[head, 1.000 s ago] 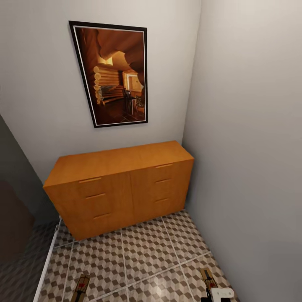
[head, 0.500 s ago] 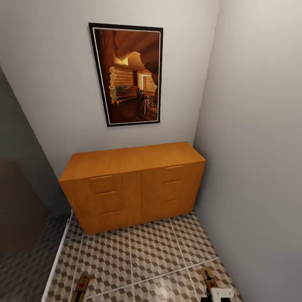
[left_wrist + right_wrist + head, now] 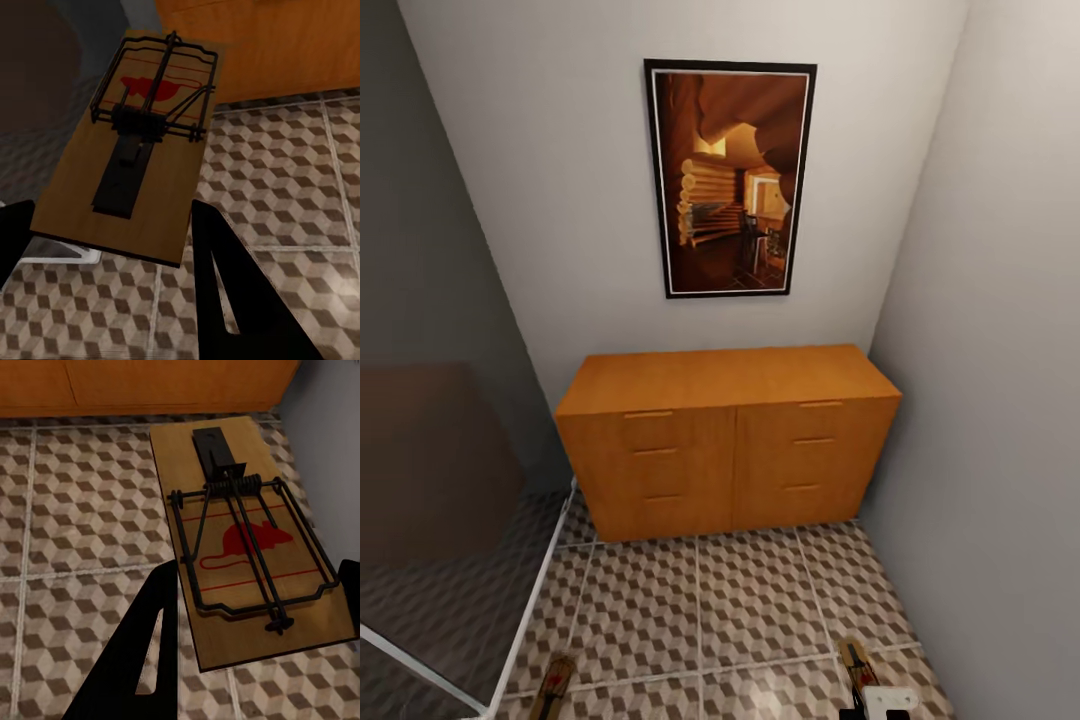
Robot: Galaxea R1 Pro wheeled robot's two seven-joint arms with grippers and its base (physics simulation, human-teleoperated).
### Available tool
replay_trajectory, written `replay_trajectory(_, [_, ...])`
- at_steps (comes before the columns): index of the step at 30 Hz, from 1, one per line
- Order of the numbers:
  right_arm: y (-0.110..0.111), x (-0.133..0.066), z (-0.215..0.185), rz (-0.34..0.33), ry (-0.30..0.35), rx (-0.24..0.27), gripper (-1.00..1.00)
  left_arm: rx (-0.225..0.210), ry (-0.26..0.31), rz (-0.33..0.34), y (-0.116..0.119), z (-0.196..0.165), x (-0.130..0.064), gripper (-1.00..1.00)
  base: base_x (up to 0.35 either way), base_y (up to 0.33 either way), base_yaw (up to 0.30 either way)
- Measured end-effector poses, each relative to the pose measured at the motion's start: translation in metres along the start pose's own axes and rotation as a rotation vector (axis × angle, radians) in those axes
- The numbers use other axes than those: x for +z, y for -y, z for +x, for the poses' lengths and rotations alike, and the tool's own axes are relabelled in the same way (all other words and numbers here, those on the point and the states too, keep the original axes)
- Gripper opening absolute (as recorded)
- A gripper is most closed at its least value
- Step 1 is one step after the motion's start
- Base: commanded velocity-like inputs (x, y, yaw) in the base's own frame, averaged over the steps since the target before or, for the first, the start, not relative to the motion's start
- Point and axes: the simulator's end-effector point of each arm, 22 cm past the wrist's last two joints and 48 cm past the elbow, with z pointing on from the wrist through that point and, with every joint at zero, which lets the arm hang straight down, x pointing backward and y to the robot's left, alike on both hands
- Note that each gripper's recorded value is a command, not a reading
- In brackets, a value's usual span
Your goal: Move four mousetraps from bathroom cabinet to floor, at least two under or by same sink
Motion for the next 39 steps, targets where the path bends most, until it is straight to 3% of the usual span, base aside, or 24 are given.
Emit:
replay_trajectory(19, [0.000, 0.000, 0.000, 0.000, 0.000, 0.000, -1.00, 0.000, -0.001, 0.002, 0.000, 0.000, 0.000, -1.00, 0.000, 0.000, 0.286])
replay_trajectory(27, [0.000, 0.000, 0.000, 0.000, 0.000, 0.000, -1.00, 0.007, -0.008, 0.052, 0.010, 0.003, -0.001, -1.00, 0.000, 0.000, 0.286])
replay_trajectory(39, [0.000, 0.000, 0.000, 0.000, 0.000, 0.000, -1.00, 0.007, -0.009, 0.060, 0.011, 0.004, -0.001, -1.00, 0.000, 0.000, 0.286])
